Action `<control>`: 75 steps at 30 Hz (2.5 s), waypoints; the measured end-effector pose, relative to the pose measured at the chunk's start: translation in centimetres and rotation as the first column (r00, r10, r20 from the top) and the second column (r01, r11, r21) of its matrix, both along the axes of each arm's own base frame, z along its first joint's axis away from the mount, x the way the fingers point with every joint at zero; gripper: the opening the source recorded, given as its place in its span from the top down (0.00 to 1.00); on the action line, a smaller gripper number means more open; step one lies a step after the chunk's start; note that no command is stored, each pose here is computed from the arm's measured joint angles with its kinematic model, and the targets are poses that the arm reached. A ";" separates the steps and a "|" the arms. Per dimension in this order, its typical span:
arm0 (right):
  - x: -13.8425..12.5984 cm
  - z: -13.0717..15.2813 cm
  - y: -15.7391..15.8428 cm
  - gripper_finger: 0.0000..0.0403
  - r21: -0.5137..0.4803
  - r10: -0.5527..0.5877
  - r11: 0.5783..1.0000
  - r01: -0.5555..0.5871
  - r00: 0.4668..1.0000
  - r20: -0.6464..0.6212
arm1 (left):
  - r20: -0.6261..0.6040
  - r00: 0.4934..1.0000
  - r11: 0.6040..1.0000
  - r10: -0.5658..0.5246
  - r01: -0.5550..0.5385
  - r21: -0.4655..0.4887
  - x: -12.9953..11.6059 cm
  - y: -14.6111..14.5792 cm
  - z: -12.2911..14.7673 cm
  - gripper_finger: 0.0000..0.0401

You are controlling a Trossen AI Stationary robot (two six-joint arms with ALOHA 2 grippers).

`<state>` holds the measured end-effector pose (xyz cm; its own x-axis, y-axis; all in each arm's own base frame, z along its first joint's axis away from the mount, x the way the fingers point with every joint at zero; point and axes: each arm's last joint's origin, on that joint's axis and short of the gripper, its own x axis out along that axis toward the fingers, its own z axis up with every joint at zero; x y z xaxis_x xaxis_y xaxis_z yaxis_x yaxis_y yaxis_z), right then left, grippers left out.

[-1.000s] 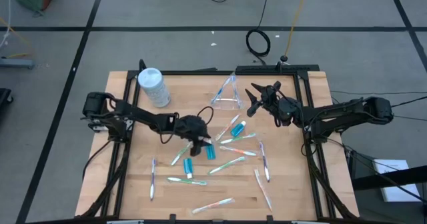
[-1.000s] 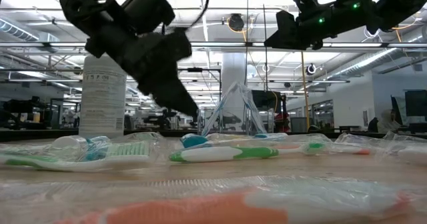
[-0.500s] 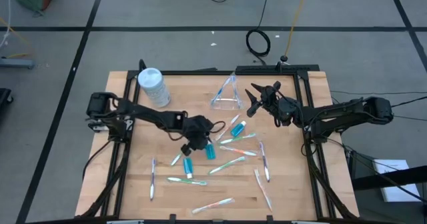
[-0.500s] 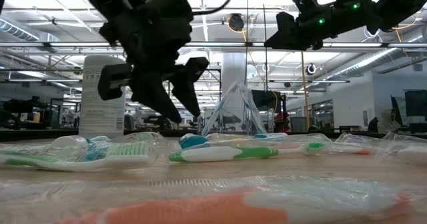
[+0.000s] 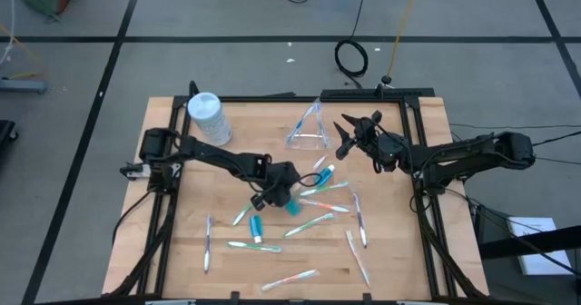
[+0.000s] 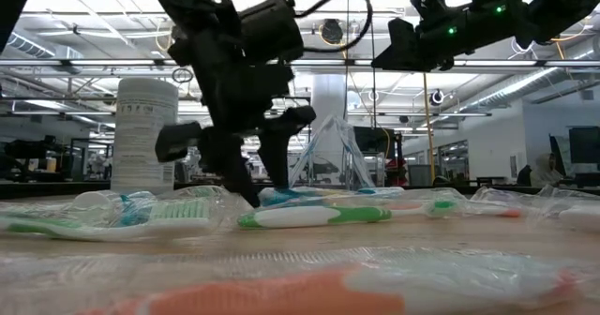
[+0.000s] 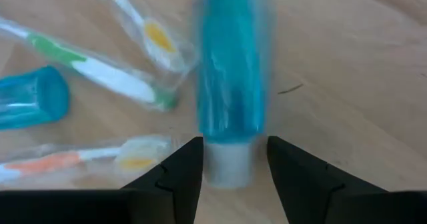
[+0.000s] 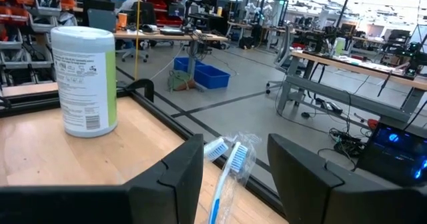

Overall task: Pick & Place toothbrushing station
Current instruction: Put the mouthwash into the transparent organizer

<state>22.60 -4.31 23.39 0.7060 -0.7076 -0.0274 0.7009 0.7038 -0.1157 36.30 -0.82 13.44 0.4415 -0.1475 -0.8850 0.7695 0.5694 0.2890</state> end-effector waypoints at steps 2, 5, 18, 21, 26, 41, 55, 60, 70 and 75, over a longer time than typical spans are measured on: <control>0.0 0.0 0.0 0.60 0.000 0.000 1.000 0.000 1.000 -0.001 | 0.000 1.000 1.000 -0.017 0.017 0.021 0.1 0.0 -0.1 0.56; 0.0 0.0 0.0 0.60 -0.003 0.000 1.000 0.000 1.000 -0.004 | 0.001 0.999 0.999 -0.038 0.038 0.009 0.1 0.0 -0.2 0.56; 0.0 0.0 0.0 0.60 -0.003 0.000 1.000 0.000 1.000 -0.004 | -0.023 0.983 0.976 0.181 -0.183 -0.120 0.2 -0.9 0.1 0.58; 0.0 0.0 0.0 0.60 -0.003 0.000 1.000 0.000 1.000 -0.004 | -0.024 0.981 0.973 0.193 -0.194 -0.123 0.2 -0.9 0.1 0.65; 0.0 0.0 0.0 0.60 -0.003 0.000 1.000 0.000 1.000 -0.004 | 0.025 0.970 0.971 0.240 -0.240 -0.021 0.3 -0.8 0.3 0.80; 0.0 -0.1 0.0 0.61 -0.040 0.001 0.999 -0.003 0.999 -0.051 | 0.043 0.984 0.409 -0.174 0.032 0.912 2.9 -2.3 9.8 0.78; 0.0 -0.2 0.0 0.61 -0.054 -0.001 0.999 -0.004 0.997 -0.081 | -0.207 0.960 0.205 -0.189 0.245 0.948 3.4 8.7 10.6 0.79; 0.0 -0.2 0.0 0.61 -0.074 -0.002 0.997 -0.006 0.995 -0.101 | -0.167 0.945 0.217 -0.281 0.232 0.948 3.5 10.3 10.9 0.79; 0.0 -0.2 0.0 0.61 -0.077 -0.004 0.997 -0.004 0.995 -0.096 | -0.220 0.912 0.247 -0.346 0.315 0.916 3.6 11.7 9.1 0.76; 0.0 -0.1 0.0 0.61 -0.079 -0.004 0.997 -0.003 0.996 -0.093 | -0.220 0.912 0.304 -0.348 0.331 0.893 3.8 11.8 7.6 0.72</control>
